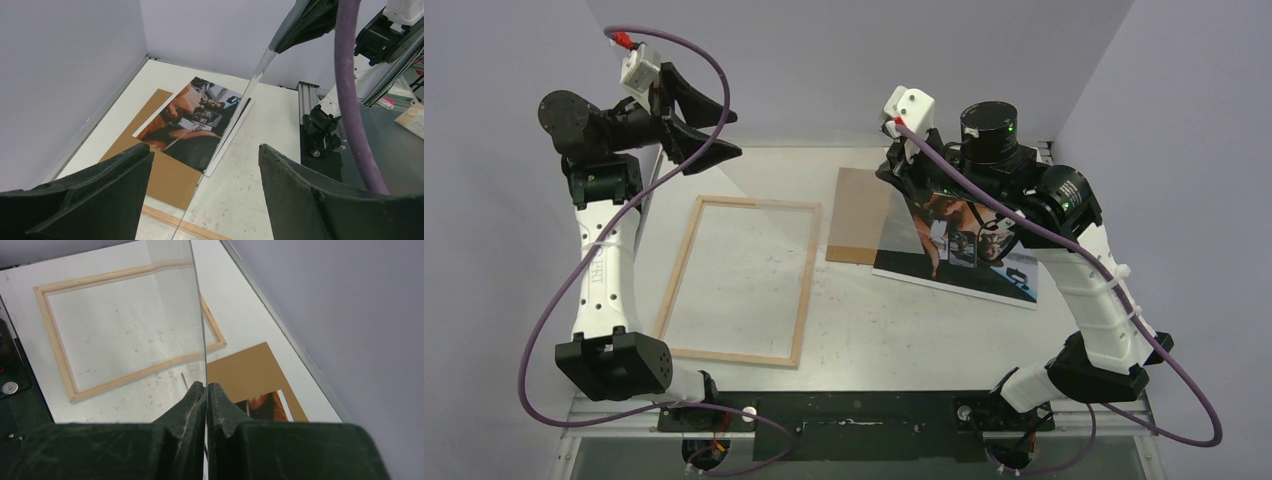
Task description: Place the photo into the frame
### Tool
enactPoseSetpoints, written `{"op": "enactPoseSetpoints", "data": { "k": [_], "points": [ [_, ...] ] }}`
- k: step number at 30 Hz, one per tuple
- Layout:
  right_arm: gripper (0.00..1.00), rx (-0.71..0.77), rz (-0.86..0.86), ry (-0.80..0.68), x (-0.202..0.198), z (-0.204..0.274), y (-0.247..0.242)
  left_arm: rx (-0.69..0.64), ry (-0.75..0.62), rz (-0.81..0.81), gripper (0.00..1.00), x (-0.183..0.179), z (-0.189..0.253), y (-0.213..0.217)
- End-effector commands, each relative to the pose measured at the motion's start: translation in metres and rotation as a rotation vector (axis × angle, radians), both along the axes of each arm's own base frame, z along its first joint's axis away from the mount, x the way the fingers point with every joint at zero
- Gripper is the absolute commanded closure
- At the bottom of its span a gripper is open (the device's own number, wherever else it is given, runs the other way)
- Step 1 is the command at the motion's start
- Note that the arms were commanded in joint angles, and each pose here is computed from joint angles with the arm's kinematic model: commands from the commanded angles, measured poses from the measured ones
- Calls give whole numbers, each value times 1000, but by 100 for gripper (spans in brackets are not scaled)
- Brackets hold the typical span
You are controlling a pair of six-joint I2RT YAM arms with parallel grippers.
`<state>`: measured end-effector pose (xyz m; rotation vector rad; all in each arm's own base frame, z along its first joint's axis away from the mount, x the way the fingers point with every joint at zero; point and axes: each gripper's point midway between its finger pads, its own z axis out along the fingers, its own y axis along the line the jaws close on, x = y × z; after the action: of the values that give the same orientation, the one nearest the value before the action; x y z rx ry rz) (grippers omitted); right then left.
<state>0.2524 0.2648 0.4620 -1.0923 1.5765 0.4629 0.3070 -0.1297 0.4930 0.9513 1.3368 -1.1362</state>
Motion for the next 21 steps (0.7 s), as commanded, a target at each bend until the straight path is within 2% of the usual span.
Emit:
{"op": "enactPoseSetpoints", "data": {
  "k": [1,7,12,15,18,21],
  "points": [
    [100,93,15,-68,-5,31,3,1,-68,3,27,-8,17,-5],
    [100,91,25,-66,-6,30,4,26,-59,-47,48,-17,9,-8],
    [100,94,39,-66,-9,31,4,36,-45,-66,58,-23,2,-9],
    [100,108,49,-67,-11,34,6,38,-37,-72,76,-24,-1,-9],
    [100,122,57,-66,-13,35,7,43,-50,-74,98,-27,1,-9],
    [100,134,58,-63,-13,34,8,47,-81,-70,100,-30,9,-9]
  ]
}}
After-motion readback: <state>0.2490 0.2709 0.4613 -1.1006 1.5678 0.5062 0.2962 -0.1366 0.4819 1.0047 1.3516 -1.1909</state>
